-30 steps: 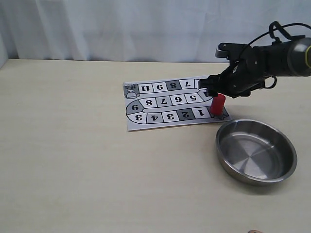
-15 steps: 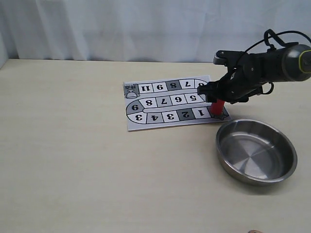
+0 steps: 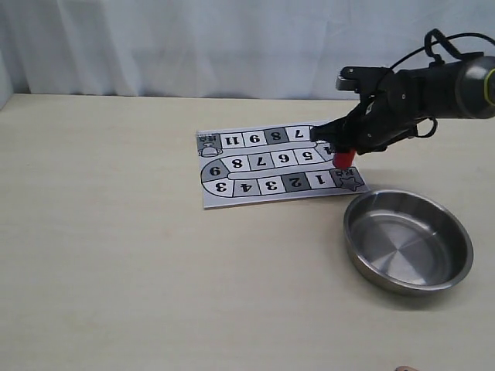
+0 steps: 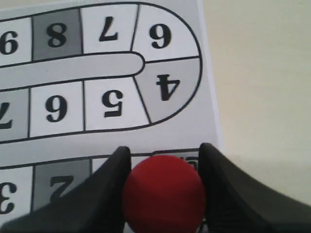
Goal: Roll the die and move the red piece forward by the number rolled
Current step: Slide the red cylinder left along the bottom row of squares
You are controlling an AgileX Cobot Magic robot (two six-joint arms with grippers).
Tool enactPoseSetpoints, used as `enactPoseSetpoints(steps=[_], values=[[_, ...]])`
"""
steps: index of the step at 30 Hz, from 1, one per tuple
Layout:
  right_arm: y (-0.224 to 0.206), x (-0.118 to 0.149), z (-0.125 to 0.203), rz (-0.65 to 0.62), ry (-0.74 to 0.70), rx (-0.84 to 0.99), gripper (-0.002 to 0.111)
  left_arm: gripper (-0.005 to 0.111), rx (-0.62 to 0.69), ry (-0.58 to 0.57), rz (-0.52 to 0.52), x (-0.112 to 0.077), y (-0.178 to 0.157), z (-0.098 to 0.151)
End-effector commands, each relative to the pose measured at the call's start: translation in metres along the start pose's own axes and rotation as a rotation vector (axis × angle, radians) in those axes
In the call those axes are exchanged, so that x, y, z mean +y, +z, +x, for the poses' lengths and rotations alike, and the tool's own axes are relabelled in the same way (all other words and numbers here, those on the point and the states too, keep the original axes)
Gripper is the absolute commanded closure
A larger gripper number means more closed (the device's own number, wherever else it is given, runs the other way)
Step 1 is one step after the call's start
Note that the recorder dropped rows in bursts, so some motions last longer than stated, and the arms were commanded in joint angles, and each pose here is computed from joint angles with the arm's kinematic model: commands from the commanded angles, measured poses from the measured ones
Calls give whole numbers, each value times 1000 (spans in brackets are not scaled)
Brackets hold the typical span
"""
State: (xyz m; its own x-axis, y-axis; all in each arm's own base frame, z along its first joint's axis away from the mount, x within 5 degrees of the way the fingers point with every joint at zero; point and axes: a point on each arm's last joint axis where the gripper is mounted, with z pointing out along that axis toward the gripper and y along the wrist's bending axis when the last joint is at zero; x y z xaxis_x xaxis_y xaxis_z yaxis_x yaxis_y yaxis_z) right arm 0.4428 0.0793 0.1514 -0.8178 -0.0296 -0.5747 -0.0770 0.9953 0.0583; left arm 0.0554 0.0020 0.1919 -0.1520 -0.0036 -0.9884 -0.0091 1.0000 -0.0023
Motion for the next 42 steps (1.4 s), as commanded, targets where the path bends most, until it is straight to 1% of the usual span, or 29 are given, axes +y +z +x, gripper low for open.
enactPoseSetpoints(steps=[1, 5, 12, 16, 18, 22, 24, 28, 32, 42], values=[[-4, 29, 1, -38, -147, -12, 104, 107, -11, -10, 4, 0, 0, -1], [4, 31, 5, -45, -123, -3, 104, 107, -11, -10, 4, 0, 0, -1], [31, 29, 23, -41, -117, 64, 104, 107, -8, -10, 4, 0, 0, 0], [20, 30, 15, -45, -116, 26, 104, 107, -8, -10, 4, 0, 0, 0], [7, 33, 6, -70, -56, -7, 104, 107, -8, -10, 4, 0, 0, 0], [3, 38, 4, -124, -40, -6, 104, 107, -8, -10, 4, 0, 0, 0], [2, 45, 6, -155, -72, -3, 104, 107, -8, -10, 4, 0, 0, 0], [1, 60, 7, -173, -139, -21, 104, 107, -8, -10, 4, 0, 0, 0], [3, 70, 9, -180, -164, -43, 104, 107, -10, -10, 4, 0, 0, 0], [38, 67, 29, -151, -204, 8, 104, 107, -10, -10, 4, 0, 0, 0]])
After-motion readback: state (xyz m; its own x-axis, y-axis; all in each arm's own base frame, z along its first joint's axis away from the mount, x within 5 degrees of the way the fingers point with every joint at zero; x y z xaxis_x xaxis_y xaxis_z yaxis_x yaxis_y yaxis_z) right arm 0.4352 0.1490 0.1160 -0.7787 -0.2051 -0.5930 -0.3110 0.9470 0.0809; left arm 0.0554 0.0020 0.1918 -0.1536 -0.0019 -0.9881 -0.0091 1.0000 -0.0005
